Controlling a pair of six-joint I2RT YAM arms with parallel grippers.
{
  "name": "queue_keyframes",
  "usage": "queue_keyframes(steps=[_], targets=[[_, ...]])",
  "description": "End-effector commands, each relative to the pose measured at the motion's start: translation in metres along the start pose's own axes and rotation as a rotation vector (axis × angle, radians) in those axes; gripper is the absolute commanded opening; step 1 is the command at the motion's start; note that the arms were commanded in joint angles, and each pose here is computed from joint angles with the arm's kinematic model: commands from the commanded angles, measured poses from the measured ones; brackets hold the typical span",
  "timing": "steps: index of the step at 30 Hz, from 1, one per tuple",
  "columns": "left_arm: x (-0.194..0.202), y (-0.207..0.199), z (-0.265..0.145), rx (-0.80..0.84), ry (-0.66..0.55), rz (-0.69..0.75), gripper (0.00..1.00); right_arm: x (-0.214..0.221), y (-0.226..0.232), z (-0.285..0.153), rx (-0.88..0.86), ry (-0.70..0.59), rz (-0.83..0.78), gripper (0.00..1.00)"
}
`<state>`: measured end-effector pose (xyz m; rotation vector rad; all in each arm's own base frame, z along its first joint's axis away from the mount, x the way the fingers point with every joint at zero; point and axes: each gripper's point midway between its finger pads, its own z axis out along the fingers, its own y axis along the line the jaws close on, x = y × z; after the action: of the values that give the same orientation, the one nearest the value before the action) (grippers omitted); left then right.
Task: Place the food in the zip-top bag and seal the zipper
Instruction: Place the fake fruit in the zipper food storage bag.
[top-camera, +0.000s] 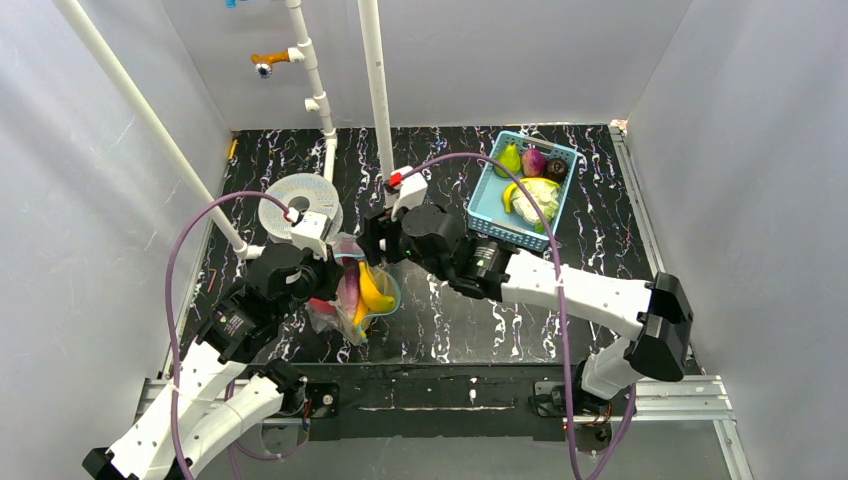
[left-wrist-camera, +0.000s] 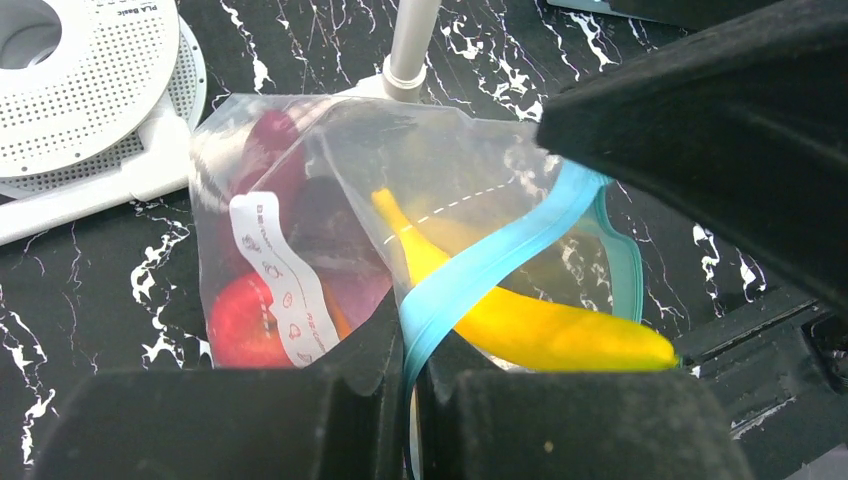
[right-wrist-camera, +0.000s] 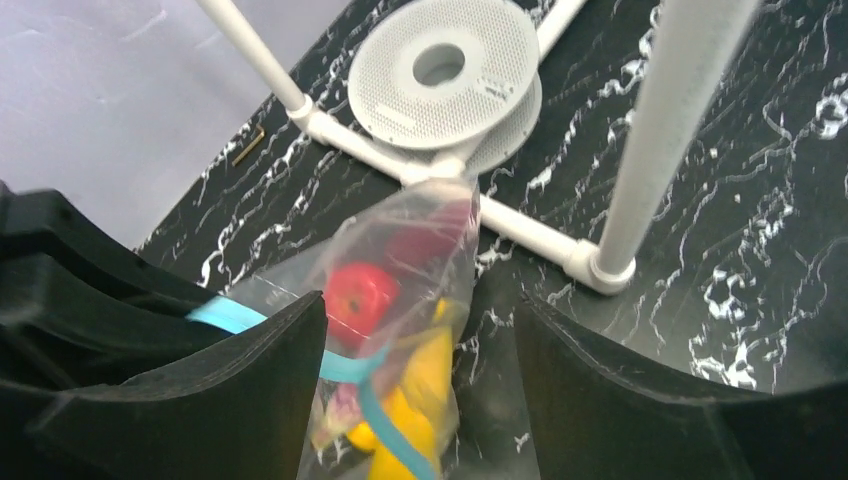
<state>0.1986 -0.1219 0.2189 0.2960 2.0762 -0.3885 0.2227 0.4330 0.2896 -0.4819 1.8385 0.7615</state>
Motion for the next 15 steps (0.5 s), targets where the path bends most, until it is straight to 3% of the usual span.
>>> queue_keyframes(steps=[1,7,15], targets=[[-0.001,0.004,-0.001,-0.016,-0.017,0.003,0.0,-0.001,0.008,-0.021,-0.131,0.05,0.065,0.73],[0.0,0.003,0.001,-0.015,-0.006,0.003,0.0,0.029,0.029,-0.054,-0.372,0.225,-0.1,0.62],[0.002,0.004,0.003,-0.023,0.004,0.006,0.0,0.051,0.029,-0.097,-0.449,0.347,-0.154,0.47]])
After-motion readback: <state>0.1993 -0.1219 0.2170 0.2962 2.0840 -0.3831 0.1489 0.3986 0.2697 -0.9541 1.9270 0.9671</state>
